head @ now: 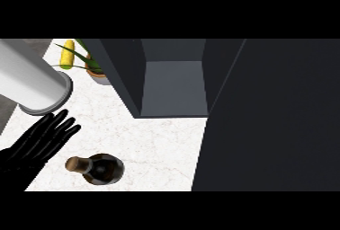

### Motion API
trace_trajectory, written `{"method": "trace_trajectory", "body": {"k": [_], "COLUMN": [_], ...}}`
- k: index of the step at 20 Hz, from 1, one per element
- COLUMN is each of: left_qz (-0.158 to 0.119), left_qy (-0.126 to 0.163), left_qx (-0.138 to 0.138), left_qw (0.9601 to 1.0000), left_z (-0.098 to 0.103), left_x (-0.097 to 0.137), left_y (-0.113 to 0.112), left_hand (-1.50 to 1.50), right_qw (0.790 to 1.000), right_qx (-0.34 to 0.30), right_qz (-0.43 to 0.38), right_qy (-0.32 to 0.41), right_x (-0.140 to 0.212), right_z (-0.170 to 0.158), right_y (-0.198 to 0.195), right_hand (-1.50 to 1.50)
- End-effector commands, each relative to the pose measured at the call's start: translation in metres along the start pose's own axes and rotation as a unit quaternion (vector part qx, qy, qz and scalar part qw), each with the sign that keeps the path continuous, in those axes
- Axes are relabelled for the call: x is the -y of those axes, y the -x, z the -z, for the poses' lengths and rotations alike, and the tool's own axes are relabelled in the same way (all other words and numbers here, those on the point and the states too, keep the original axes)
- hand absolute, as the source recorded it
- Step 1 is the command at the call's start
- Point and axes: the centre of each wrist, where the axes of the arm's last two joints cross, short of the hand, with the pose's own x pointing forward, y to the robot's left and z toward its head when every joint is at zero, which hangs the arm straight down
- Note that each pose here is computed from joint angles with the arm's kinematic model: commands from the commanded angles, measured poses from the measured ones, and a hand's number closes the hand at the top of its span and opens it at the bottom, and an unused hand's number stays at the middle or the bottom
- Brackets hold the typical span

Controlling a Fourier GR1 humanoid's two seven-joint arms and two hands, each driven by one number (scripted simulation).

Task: Pick up the wine, place it into the cabinet and close the cabinet

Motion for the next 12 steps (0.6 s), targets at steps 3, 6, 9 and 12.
{"method": "trace_trajectory", "body": {"k": [3,6,9,12], "left_qz": [0.009,0.013,0.023,0.021], "left_qy": [-0.009,-0.02,-0.025,-0.027], "left_qx": [-0.008,-0.013,-0.018,-0.023], "left_qw": [0.9999,0.9996,0.9992,0.9991], "left_z": [-0.007,-0.016,-0.009,-0.025], "left_x": [-0.01,-0.009,-0.031,-0.035], "left_y": [0.037,0.051,0.065,0.081], "left_hand": [-1.5,-1.5,-1.5,-1.5], "right_qw": [0.998,0.998,0.998,0.998], "right_qx": [0.053,0.046,0.057,0.058], "right_qz": [-0.012,-0.019,-0.025,-0.02], "right_qy": [0.023,0.032,0.022,0.012], "right_x": [0.004,0.004,0.0,0.0], "right_z": [-0.035,-0.032,-0.025,-0.031], "right_y": [-0.033,-0.033,-0.025,-0.034], "right_hand": [-1.5,-1.5,-1.5,-1.5]}}
